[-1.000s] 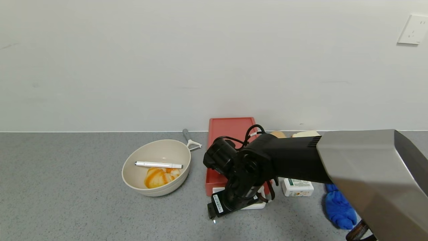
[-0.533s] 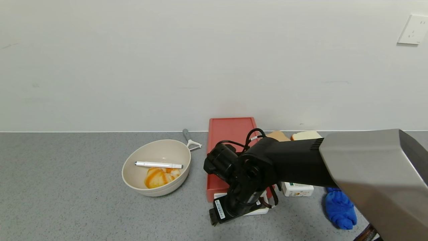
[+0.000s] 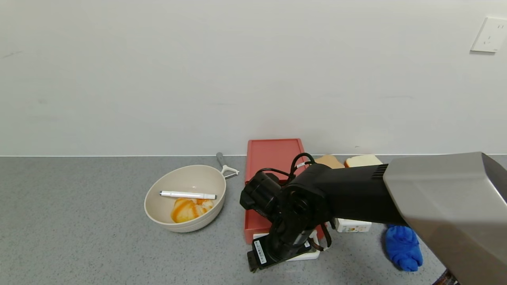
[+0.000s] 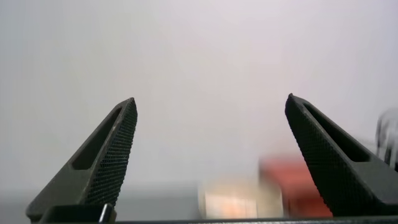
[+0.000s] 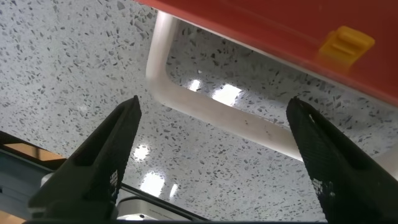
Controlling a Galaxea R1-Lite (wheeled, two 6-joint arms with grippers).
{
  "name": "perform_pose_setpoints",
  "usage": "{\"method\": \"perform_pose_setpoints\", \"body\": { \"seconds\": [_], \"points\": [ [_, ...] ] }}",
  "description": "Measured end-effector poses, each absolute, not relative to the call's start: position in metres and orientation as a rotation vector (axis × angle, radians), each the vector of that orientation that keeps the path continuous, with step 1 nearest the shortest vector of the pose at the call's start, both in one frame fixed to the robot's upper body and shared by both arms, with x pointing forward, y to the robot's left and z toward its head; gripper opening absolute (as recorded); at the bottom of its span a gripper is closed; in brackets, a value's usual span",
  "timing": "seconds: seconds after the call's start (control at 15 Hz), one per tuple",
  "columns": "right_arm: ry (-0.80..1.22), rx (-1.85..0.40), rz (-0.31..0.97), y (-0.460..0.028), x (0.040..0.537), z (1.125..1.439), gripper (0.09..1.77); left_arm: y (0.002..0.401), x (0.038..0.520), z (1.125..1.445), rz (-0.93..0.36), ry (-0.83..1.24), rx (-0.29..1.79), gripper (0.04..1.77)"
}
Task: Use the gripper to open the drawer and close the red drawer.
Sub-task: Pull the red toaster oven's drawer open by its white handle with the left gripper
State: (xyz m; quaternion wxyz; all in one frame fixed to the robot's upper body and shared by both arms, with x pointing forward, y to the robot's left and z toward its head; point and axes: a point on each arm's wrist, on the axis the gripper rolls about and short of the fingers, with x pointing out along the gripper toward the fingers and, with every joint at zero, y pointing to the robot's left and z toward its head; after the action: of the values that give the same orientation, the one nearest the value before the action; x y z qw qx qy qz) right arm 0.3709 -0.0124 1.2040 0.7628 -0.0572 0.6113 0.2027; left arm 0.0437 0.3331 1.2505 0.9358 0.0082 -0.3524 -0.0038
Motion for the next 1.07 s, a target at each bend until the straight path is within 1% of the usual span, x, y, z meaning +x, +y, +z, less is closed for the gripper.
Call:
{"method": "perform_pose_setpoints", "body": {
  "seconds": [0.07, 0.13, 0.2, 0.27, 0.33, 0.4, 0.47, 0.53, 0.6, 0.67, 0.87, 1.07],
  "points": [
    [1.329, -0.123, 0.442, -0.012, 0.37, 1.205, 1.71, 0.333, 0.025, 1.267, -0.005, -0.964, 0.019, 1.72],
    [1.327, -0.124, 0.445, -0.011, 0.369, 1.205, 1.71, 0.333, 0.014, 1.274, -0.004, -1.095, 0.019, 1.72],
    [1.325, -0.123, 0.446, -0.011, 0.369, 1.206, 1.71, 0.333, 0.008, 1.276, -0.004, -1.151, 0.019, 1.72],
    [1.324, -0.123, 0.447, -0.011, 0.368, 1.207, 1.71, 0.333, 0.012, 1.275, -0.005, -1.114, 0.019, 1.72],
    [1.322, -0.124, 0.449, -0.011, 0.368, 1.208, 1.71, 0.333, 0.021, 1.27, -0.006, -1.013, 0.019, 1.72],
    [1.319, -0.124, 0.451, -0.011, 0.367, 1.209, 1.71, 0.333, 0.036, 1.258, -0.007, -0.83, 0.018, 1.72],
    [1.315, -0.123, 0.452, -0.011, 0.367, 1.21, 1.71, 0.333, 0.055, 1.234, -0.009, -0.529, 0.016, 1.72],
    [1.311, -0.122, 0.453, -0.012, 0.367, 1.212, 1.71, 0.333, 0.065, 1.213, -0.01, -0.301, 0.014, 1.72],
    [1.305, -0.119, 0.454, -0.012, 0.367, 1.215, 1.71, 0.333, 0.069, 1.195, -0.012, -0.126, 0.013, 1.72],
    [1.301, -0.117, 0.457, -0.013, 0.366, 1.218, 1.71, 0.333, 0.069, 1.184, -0.012, -0.019, 0.012, 1.72],
    [1.294, -0.117, 0.458, -0.018, 0.363, 1.23, 1.71, 0.333, 0.069, 1.182, -0.013, 0.008, 0.012, 1.72],
    [1.261, -0.104, 0.475, -0.023, 0.358, 1.249, 1.71, 0.333, 0.069, 1.182, -0.013, 0.009, 0.012, 1.72]
  ]
}}
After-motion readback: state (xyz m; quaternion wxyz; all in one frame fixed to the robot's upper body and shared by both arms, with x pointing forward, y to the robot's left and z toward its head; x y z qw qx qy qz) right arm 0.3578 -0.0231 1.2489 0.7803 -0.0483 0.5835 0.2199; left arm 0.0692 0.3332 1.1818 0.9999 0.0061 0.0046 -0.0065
